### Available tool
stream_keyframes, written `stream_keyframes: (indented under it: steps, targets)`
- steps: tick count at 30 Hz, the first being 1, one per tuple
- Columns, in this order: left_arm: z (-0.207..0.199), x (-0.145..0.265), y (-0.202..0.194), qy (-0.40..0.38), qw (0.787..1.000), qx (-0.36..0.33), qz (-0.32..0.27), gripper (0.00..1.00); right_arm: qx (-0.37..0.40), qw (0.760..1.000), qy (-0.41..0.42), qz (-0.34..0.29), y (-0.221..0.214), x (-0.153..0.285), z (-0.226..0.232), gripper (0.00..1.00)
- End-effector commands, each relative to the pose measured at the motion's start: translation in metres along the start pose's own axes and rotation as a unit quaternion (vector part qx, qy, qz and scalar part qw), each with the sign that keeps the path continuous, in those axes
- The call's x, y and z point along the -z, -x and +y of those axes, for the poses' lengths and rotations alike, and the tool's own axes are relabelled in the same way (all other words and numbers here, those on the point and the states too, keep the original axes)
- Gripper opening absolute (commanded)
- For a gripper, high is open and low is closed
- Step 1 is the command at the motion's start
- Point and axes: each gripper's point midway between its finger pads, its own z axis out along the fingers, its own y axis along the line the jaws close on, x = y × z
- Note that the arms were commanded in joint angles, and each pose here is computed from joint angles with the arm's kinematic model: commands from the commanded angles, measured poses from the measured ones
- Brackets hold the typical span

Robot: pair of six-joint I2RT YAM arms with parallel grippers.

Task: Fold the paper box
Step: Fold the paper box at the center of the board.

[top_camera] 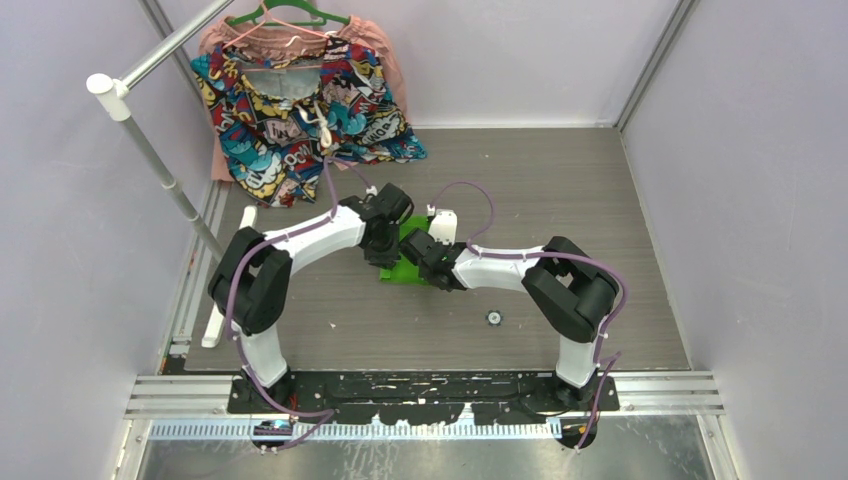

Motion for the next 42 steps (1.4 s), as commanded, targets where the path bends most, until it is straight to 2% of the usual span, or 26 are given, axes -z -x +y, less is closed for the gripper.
stream_keyframes:
  steps: [1,20,32,42]
  targets:
    - [0.009,-0.005,-0.004,0.032,0.999,-0.019,0.009,0.14,0.039,0.995,-0.034,0.082,-0.054,-0.008,-0.028,0.01]
    - [0.024,-0.006,-0.002,0.115,0.992,-0.055,-0.007,0.13,0.044,0.995,-0.035,0.08,-0.051,-0.009,-0.027,0.01]
    - [0.011,0.004,0.005,0.089,0.994,-0.051,-0.027,0.13,0.043,0.995,-0.036,0.081,-0.053,-0.009,-0.028,0.01]
    - [0.007,0.023,0.014,0.067,0.995,-0.045,-0.057,0.29,0.04,0.995,-0.034,0.084,-0.056,-0.01,-0.028,0.01]
